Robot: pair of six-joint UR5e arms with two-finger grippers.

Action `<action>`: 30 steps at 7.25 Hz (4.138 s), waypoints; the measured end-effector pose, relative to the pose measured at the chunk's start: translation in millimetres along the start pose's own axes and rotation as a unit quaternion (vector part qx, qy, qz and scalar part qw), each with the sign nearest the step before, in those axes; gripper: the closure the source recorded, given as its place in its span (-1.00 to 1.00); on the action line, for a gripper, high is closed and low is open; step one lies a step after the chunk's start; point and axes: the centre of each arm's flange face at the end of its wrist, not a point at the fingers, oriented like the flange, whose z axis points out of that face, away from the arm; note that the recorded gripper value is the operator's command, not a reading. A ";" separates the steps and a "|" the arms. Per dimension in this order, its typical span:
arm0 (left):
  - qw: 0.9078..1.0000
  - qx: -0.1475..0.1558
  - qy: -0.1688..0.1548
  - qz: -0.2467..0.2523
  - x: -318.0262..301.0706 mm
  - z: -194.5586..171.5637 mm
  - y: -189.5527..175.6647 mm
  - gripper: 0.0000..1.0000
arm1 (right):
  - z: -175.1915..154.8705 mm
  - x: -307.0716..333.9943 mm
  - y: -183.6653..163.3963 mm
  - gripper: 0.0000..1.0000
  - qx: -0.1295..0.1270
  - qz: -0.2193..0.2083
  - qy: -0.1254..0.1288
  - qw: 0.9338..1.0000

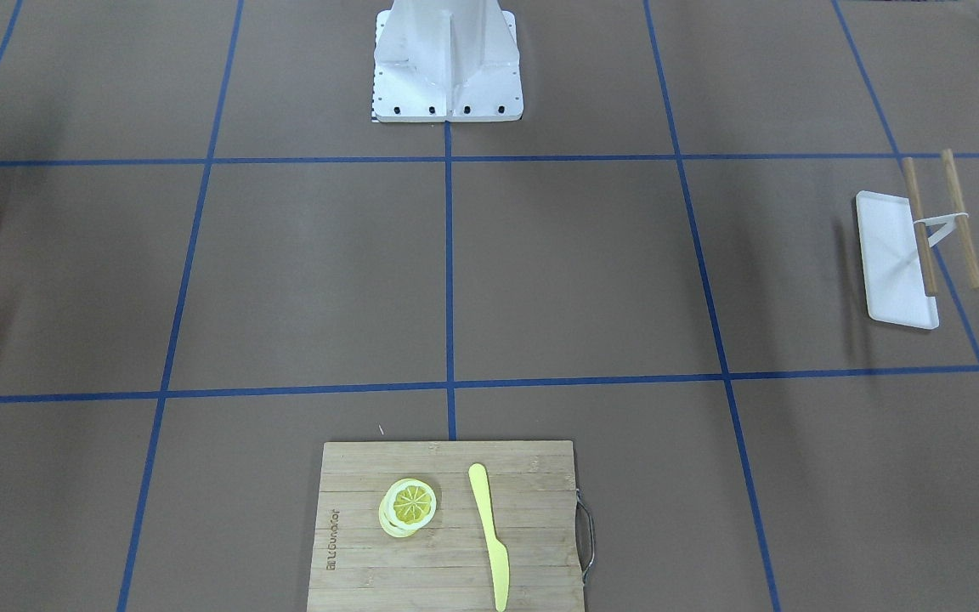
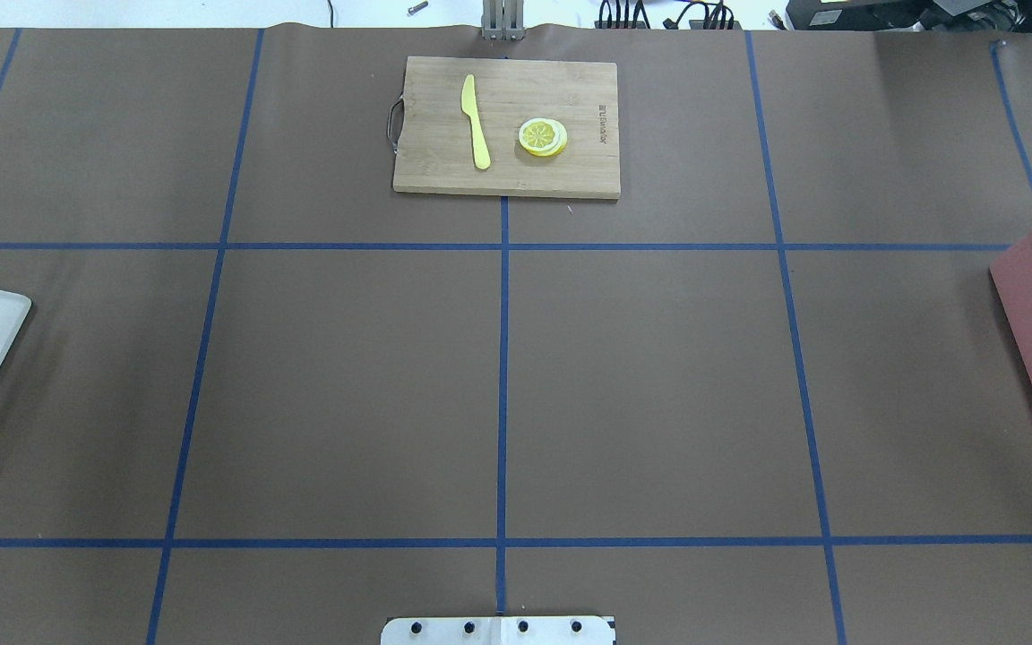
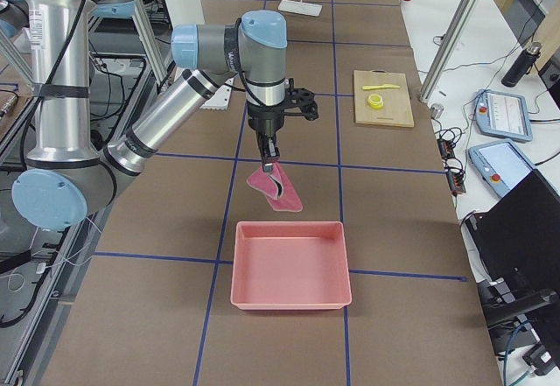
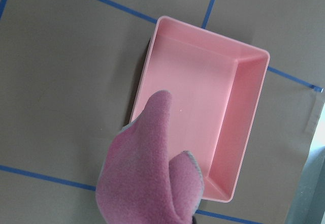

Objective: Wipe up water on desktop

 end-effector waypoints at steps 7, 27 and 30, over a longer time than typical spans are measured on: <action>1.000 0.000 0.000 0.001 1.3 0.4 -0.7 -0.96 | 164.0 86.3 38.6 0.12 0.016 0.025 -0.050 0.998; 0.997 -0.050 0.016 -0.053 -14.2 39.9 60.5 -0.96 | 261.3 145.7 -101.8 -1.00 0.025 0.065 -0.068 0.995; 0.997 -0.050 0.016 -0.052 -14.0 39.6 60.0 -0.96 | 259.0 144.9 -102.8 -1.00 0.033 0.059 -0.060 0.996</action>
